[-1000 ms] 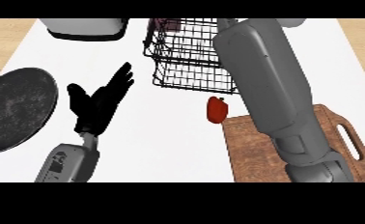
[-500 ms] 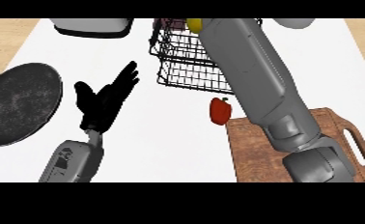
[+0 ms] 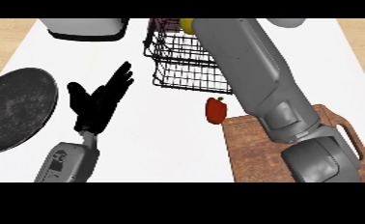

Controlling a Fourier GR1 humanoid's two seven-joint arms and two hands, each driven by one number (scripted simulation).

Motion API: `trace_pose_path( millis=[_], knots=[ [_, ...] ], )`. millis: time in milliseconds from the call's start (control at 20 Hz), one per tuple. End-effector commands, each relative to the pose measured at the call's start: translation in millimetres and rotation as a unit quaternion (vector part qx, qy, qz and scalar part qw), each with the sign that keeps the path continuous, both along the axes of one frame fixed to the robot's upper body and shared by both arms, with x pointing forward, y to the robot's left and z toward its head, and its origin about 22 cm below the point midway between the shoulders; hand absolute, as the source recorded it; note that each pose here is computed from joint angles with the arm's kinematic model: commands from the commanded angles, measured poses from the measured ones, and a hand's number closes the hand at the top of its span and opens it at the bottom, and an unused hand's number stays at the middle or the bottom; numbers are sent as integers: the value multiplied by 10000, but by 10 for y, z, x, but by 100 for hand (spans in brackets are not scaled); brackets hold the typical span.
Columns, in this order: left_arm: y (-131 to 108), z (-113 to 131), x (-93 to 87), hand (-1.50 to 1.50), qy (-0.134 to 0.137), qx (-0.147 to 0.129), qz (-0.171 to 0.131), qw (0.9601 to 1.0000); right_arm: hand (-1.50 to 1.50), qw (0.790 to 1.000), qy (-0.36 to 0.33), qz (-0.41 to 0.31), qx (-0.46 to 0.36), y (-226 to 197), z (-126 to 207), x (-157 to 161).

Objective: Pick the pear from the cutting board and place it in the tiered basket

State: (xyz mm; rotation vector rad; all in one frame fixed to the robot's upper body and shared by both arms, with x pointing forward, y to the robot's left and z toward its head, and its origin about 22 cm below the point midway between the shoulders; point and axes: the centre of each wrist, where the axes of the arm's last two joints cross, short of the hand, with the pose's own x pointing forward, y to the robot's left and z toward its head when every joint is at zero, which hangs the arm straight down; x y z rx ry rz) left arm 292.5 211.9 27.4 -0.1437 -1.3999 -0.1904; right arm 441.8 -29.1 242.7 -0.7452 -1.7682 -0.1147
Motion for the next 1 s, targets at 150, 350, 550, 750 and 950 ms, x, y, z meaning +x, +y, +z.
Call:
trace_pose_path(
  millis=[150,350,550,750,950],
  knots=[
    [288,4,-108,0,88,14,332,9994,-150,9959,264,-598,618,-388,-105,35],
    [247,-58,-126,0,180,-68,592,9981,-150,9968,469,-503,417,-794,-227,-70],
    [299,-102,-174,0,216,-9,722,9972,-150,9975,686,-42,152,-1086,-358,-305],
    [362,-160,-272,0,295,-57,740,9968,-150,9956,868,363,-24,-1378,-283,-606],
    [553,-204,-377,0,319,-57,855,9958,-150,9935,1014,508,-105,-1833,-161,-984]
  ],
)
